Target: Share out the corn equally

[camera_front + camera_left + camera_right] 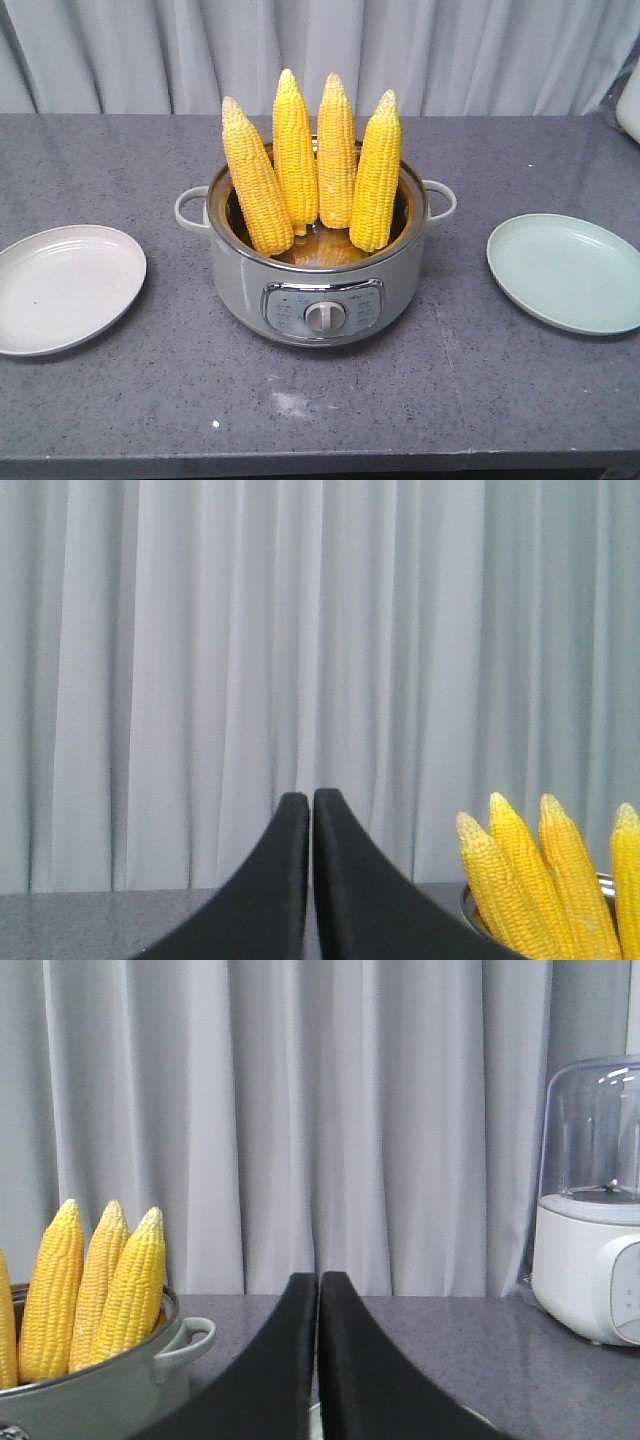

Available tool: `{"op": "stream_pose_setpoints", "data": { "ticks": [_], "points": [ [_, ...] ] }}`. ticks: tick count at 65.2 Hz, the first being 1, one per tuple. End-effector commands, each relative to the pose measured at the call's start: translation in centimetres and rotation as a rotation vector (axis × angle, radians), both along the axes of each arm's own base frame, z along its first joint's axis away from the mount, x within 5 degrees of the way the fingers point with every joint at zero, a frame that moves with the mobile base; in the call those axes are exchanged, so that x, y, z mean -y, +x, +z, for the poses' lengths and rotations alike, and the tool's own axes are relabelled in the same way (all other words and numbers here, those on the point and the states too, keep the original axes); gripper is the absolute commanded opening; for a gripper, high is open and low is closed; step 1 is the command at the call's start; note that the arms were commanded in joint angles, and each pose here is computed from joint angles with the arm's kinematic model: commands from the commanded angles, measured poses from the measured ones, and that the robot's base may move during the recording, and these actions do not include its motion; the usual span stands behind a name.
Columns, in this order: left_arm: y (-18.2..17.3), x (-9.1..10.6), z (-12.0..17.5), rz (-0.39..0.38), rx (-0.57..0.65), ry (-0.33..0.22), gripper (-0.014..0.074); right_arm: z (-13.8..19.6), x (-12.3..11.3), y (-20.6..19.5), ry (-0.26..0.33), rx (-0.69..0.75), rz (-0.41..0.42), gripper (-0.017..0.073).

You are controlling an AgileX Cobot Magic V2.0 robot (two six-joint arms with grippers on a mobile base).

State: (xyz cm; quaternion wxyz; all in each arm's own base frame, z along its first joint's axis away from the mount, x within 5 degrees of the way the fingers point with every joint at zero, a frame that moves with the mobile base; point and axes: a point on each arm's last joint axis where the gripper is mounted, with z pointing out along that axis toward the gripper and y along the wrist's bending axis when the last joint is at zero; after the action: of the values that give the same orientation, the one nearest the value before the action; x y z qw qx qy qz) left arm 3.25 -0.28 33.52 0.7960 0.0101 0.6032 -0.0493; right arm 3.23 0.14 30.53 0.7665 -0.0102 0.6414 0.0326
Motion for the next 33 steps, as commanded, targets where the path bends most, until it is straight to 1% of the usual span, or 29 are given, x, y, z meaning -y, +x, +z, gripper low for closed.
{"op": "stream_pose_setpoints", "data": {
  "ticks": [1, 8, 14, 16, 19, 24, 29, 33],
  "points": [
    [0.7, 0.1, 3.5, -0.007, -0.035, 0.014, -0.0006, 3.5, 0.1, 0.1, -0.032, 0.012, -0.015, -0.0002],
    [1.9, 0.2, 6.2, -0.011, -0.123, 0.023, -0.0006, 6.3, 0.0, 1.4, -0.034, -0.072, -0.018, -0.0002],
    [3.3, 0.4, 7.8, -0.016, -0.204, 0.025, -0.0006, 8.0, 0.0, 3.2, -0.039, -0.165, -0.022, -0.0002],
    [3.8, 0.4, 8.2, -0.017, -0.233, 0.028, -0.0006, 8.4, -0.1, 3.8, -0.044, -0.201, -0.023, -0.0002],
    [4.7, 0.5, 8.7, -0.018, -0.281, 0.032, -0.0006, 9.1, -0.1, 4.8, -0.066, -0.247, -0.025, -0.0002],
    [6.1, 0.6, 9.2, -0.02, -0.338, 0.037, -0.0006, 9.4, -0.2, 6.7, -0.113, -0.339, -0.025, -0.0002],
    [7.4, 0.8, 9.3, -0.021, -0.382, 0.04, -0.0006, 8.8, -0.3, 8.4, -0.158, -0.424, -0.021, -0.0002],
    [8.2, 0.8, 8.9, -0.022, -0.415, 0.042, -0.0006, 8.1, -0.4, 9.5, -0.162, -0.486, -0.018, -0.0002]
  ]
}}
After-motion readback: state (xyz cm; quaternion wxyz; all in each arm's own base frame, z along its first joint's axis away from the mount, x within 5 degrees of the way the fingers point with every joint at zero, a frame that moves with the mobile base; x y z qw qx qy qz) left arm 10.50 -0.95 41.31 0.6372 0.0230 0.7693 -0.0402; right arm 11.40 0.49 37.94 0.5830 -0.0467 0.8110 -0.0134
